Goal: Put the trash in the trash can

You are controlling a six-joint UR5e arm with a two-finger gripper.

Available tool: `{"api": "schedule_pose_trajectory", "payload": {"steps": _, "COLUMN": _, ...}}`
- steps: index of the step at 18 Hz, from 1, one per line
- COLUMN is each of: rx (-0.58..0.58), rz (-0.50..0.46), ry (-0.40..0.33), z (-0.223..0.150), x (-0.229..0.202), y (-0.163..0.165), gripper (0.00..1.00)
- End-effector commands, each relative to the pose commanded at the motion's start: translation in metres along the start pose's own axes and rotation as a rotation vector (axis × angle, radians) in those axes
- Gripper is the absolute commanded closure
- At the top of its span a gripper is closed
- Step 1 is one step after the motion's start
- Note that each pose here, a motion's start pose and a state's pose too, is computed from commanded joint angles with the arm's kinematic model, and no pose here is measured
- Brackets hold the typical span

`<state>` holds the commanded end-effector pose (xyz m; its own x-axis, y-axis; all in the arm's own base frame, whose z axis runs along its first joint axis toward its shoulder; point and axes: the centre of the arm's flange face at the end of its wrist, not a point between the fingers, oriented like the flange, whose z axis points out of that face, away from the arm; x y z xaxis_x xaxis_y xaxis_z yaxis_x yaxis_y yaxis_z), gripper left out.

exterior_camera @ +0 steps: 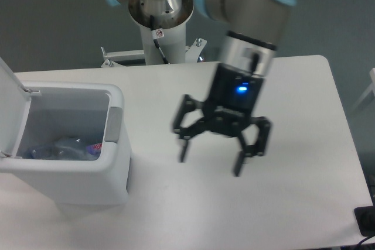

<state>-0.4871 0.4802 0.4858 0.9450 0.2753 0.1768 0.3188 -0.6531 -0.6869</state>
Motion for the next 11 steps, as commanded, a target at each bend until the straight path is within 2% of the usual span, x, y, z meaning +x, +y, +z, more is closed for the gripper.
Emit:
{"api": "schedule_pose_trajectory", "payload": {"steps": 4, "rx": -0.144, "rz": 0.092, "ry": -0.183, "z": -0.006, "x": -0.041, "y": 0.029, "gripper": 0.00}}
{"api": "schedule_pose_trajectory", "payload": {"steps": 5, "rx": -0.186, "rz": 0.119, "ry": -0.207, "z": -0.007, "x": -0.045, "y": 0.035, "gripper": 0.00}}
{"api": "schedule_pose_trajectory", "payload": {"steps": 9, "rx": -0.347, "rz": 0.304, "ry": -0.183, "z": -0.002, "x": -0.056, "y": 0.055, "gripper": 0.00}}
{"api": "schedule_pose_trajectory", "payload": {"steps": 11, "rx": -0.412, "rz": 0.347, "ry": -0.178, "z": -0.009, "x": -0.072, "y": 0.069, "gripper": 0.00}}
